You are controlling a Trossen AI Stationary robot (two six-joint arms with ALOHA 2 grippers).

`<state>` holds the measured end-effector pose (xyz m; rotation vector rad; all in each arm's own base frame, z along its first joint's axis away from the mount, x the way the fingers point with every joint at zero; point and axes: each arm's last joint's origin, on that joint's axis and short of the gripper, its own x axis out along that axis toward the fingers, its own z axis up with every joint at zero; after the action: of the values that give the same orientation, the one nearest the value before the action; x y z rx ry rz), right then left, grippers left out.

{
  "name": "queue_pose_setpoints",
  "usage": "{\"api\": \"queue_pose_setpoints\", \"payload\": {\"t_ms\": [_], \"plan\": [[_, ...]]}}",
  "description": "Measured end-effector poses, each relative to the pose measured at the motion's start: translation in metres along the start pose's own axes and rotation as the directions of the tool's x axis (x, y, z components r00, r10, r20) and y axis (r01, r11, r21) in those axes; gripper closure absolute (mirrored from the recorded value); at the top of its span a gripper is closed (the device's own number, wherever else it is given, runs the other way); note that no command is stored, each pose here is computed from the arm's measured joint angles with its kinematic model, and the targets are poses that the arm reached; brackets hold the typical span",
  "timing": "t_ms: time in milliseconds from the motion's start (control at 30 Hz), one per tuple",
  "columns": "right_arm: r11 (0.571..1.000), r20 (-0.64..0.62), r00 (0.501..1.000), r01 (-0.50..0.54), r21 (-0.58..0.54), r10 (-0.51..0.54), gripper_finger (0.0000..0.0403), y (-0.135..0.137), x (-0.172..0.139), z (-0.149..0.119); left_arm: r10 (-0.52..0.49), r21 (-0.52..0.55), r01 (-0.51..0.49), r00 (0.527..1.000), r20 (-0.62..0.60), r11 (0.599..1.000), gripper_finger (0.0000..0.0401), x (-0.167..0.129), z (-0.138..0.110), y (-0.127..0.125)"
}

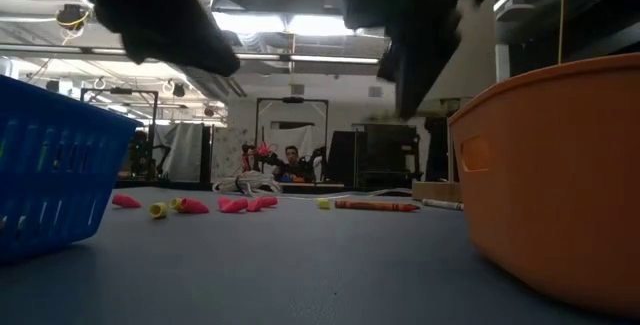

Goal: Sort crayons
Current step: Put the green crayon into the orange bin

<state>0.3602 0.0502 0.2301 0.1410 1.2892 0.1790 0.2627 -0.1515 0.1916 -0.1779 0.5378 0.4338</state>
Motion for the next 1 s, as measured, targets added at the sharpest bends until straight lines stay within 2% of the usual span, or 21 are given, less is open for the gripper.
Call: {"api": "queue_pose_setpoints", "payload": {"t_ms": [300, 500, 667, 833, 1000], "plan": [[0.992, -0.044, 0.997, -0.071, -0.101, 0.067, 0.0384, 0.094, -0.009, -0.013, -0.127, 0.128, 0.134, 0.990, -0.061, 0.983, 0.0324, 0.012, 0.011, 0.001], [0.990, -0.005, 1.000, -0.012, -0.144, 0.012, 0.0382, 0.145, -0.005, -0.035, -0.130, 0.168, 0.131, 0.991, -0.015, 0.977, 0.0324, 0.021, 0.022, 0.006], [0.982, 0.074, 0.997, 0.033, -0.184, -0.020, 0.0382, 0.174, -0.004, -0.048, -0.169, 0.165, 0.151, 0.980, 0.102, 0.975, 0.0324, 0.032, 0.044, 0.010], [0.973, 0.135, 0.990, -0.007, -0.229, 0.039, 0.0382, 0.194, -0.001, -0.055, -0.228, 0.174, 0.196, 0.954, 0.193, 0.965, 0.0324, 0.044, 0.067, 0.021], [0.969, 0.184, 0.981, -0.015, -0.246, 0.062, 0.0381, 0.204, 0.001, -0.057, -0.275, 0.185, 0.236, 0.936, 0.222, 0.954, 0.0324, 0.056, 0.081, 0.036]]}}
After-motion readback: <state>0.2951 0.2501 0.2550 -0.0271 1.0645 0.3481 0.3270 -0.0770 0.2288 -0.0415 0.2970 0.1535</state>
